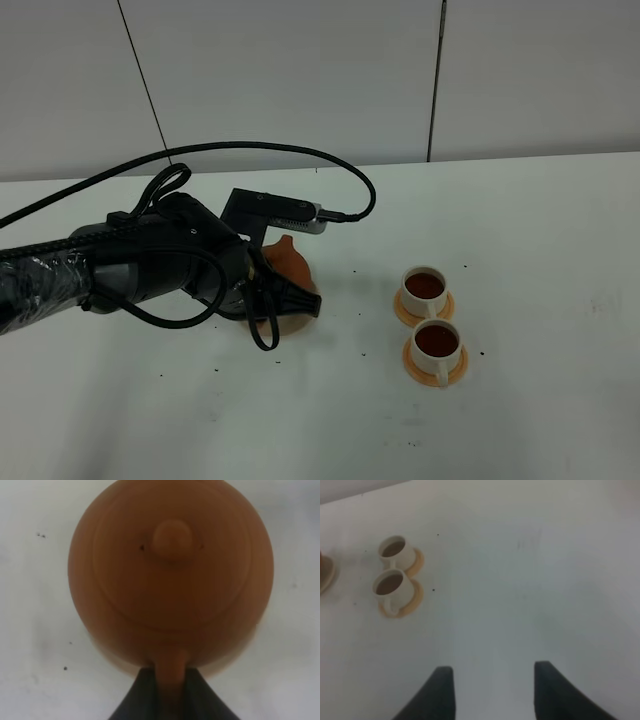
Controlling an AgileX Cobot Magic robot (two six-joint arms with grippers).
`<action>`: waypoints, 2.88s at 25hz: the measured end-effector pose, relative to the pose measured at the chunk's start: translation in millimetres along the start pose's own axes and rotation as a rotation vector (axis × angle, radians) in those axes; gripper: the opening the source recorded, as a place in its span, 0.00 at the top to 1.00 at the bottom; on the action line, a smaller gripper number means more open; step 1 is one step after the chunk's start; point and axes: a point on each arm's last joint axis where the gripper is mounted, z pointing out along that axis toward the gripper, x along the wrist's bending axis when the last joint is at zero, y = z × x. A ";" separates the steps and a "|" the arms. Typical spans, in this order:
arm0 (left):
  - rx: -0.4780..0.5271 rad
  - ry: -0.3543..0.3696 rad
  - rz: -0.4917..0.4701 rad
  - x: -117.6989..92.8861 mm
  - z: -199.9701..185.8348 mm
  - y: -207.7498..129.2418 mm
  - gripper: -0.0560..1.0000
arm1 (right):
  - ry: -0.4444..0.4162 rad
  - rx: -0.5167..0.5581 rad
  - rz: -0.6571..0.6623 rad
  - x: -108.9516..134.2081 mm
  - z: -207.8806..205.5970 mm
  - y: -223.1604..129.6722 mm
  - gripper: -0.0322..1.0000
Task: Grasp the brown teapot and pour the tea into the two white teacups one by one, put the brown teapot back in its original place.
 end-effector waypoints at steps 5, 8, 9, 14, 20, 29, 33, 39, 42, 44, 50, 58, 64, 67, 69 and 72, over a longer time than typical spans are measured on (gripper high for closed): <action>0.012 -0.012 -0.005 -1.4 2.0 -1.5 0.79 | 0.000 0.000 0.000 0.0 0.0 0.0 0.62; 0.034 -0.009 -0.004 -1.9 8.3 -5.0 0.79 | 0.000 0.000 0.000 0.0 0.0 0.0 0.62; 0.043 -0.006 -0.002 -1.9 10.2 -6.4 0.79 | 0.000 0.000 0.000 0.0 0.0 0.0 0.62; 0.047 -0.005 0.000 -1.9 11.5 -7.1 0.79 | 0.000 0.000 0.000 0.0 0.0 0.0 0.62; 0.048 -0.005 0.005 -2.0 11.8 -7.2 0.79 | 0.000 0.000 0.000 0.0 0.0 0.0 0.62; 0.060 -0.001 0.007 -1.9 14.1 -8.9 0.61 | 0.000 0.000 0.000 0.0 0.0 0.0 0.62; 0.088 0.013 -0.003 -0.7 13.9 -11.5 0.49 | 0.000 0.000 0.000 0.0 0.0 0.0 0.62; 0.097 0.015 -0.029 0.7 -1.6 -8.8 0.45 | 0.000 0.000 0.000 0.0 0.0 0.0 0.62; 0.102 0.007 -0.043 2.7 -23.8 -5.1 0.45 | 0.000 0.000 0.000 0.0 0.0 0.0 0.62; 0.150 0.019 -0.035 5.6 -37.3 -7.7 0.45 | 0.000 0.000 0.000 0.0 0.0 0.0 0.62; 0.363 0.176 0.009 25.3 -71.7 -23.7 0.45 | 0.000 0.000 0.000 0.0 0.0 0.0 0.62; 0.539 0.289 0.008 51.5 -97.0 -67.4 0.45 | 0.000 0.000 0.000 0.0 0.0 0.0 0.62; 0.540 0.273 -0.014 60.9 -132.1 -111.5 0.45 | 0.000 0.000 0.000 0.0 0.0 0.0 0.62; 0.520 0.242 -0.044 62.8 -150.2 -131.9 0.45 | 0.000 0.000 0.000 0.0 0.0 0.0 0.62; 0.509 0.234 -0.051 65.1 -159.4 -146.5 0.45 | 0.000 0.000 0.000 0.0 0.0 0.0 0.62; 0.487 0.220 -0.065 67.8 -171.2 -166.6 0.45 | 0.000 0.000 0.000 0.0 0.0 0.0 0.62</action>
